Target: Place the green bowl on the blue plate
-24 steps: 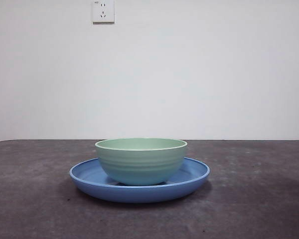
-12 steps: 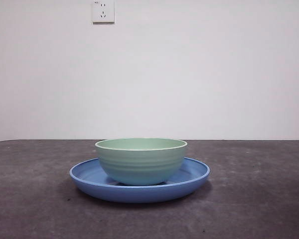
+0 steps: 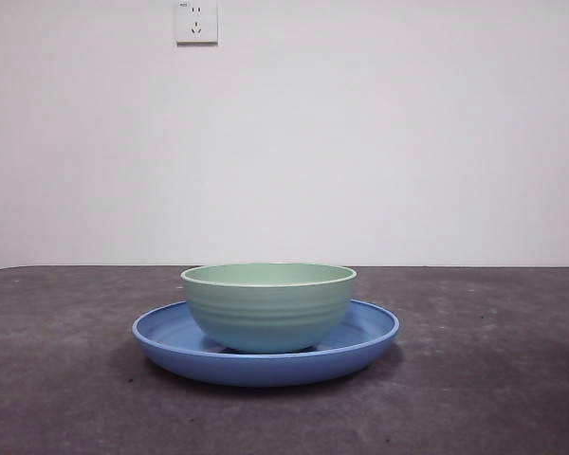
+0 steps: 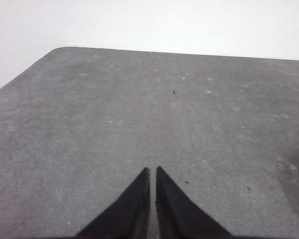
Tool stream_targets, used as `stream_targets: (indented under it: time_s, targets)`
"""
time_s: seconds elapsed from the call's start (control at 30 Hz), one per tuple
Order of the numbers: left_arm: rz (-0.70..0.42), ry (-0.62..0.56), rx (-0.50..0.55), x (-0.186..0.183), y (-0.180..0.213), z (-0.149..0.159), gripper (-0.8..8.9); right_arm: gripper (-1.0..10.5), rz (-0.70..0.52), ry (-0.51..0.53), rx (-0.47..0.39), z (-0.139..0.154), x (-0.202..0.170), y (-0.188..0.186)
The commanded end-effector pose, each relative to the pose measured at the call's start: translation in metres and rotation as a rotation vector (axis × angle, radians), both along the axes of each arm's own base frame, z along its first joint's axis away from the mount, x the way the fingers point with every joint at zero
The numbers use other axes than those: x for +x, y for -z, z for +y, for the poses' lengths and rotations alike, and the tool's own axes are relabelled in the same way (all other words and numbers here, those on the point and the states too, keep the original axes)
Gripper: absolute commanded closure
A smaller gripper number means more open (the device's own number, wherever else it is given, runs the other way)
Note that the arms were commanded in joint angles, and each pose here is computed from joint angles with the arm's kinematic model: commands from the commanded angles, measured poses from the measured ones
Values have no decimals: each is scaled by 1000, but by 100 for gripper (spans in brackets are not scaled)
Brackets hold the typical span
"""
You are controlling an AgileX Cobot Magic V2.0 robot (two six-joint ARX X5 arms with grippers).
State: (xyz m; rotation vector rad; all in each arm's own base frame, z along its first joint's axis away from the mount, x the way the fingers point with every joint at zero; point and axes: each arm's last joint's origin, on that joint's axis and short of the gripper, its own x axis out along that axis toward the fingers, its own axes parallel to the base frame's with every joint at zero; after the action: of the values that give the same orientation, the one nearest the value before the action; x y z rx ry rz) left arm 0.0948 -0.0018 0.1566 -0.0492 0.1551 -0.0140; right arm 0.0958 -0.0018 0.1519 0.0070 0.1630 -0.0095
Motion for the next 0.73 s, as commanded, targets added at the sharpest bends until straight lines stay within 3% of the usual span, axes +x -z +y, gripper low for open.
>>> stream_targets:
  time_s: [0.03, 0.73]
  targets:
    - [25, -5, -5, 1, 7, 0, 794, 924, 13, 9, 21, 0, 0, 3]
    - [25, -5, -5, 1, 7, 0, 794, 924, -19, 19, 41, 0, 0, 0]
